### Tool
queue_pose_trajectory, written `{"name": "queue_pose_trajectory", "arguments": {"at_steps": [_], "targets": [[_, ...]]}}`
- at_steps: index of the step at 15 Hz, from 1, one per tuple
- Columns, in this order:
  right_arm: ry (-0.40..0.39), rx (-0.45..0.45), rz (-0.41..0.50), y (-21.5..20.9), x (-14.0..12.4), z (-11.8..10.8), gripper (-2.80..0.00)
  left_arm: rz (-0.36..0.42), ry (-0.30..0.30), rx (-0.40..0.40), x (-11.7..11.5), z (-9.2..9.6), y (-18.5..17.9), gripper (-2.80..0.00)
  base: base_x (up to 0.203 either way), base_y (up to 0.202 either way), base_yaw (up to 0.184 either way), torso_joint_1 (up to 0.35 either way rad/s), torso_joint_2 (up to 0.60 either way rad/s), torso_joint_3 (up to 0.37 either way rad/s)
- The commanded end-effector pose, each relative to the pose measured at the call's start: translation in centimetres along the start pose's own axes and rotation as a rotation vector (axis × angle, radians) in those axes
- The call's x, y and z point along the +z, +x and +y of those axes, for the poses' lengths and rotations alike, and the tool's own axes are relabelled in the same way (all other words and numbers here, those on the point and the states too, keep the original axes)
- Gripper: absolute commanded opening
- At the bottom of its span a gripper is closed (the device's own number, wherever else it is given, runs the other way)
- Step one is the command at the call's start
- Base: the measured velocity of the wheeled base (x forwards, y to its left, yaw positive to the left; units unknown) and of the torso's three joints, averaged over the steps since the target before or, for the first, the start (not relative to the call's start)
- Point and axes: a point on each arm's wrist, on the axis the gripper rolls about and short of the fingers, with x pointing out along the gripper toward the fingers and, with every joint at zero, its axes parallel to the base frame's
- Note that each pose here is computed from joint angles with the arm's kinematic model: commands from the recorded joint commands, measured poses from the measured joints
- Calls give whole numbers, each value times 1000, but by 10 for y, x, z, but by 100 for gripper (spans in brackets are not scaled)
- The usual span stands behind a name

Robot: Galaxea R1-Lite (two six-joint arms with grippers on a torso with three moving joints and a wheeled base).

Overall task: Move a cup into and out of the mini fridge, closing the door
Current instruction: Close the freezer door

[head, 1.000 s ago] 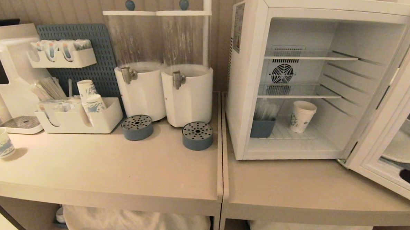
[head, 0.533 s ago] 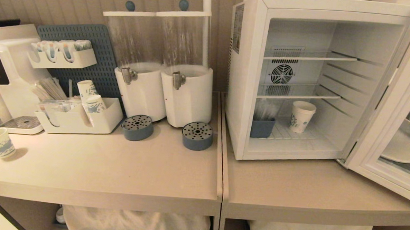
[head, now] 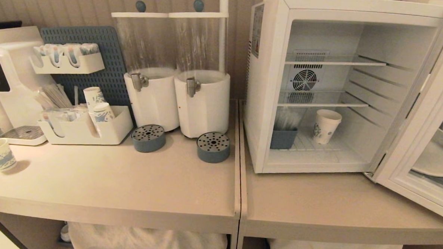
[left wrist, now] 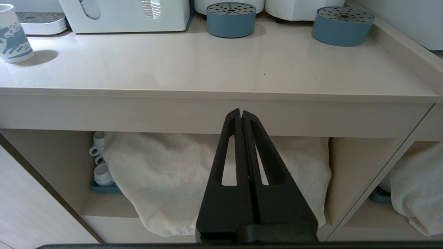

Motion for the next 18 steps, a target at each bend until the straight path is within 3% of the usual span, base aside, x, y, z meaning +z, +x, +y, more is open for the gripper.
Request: {"name": "queue_pose_trajectory", "arguments": {"at_steps": [1,4,6,8,11,14,18], "targets": [[4,-43,-4,-2,-8,-1,-280,0,0,1,0,0,0,-280,0,0,0,0,0,0],[8,-23,-118,-20,-30,-4,-280,0,0,1,0,0,0,-280,0,0,0,0,0,0],[5,36,-169,-27,-42,-5,-280,0,0,1,0,0,0,-280,0,0,0,0,0,0],[-18,120,-113,-24,-53,-4,-280,0,0,1,0,0,0,-280,0,0,0,0,0,0],[-115,145,-26,-24,-60,-4,-280,0,0,1,0,0,0,-280,0,0,0,0,0,0],[-97,141,-31,-24,-60,-4,-280,0,0,1,0,0,0,-280,-18,0,0,1,1,1],[-96,140,-28,-24,-60,-4,-280,0,0,1,0,0,0,-280,-177,0,-1,3,3,3]]}}
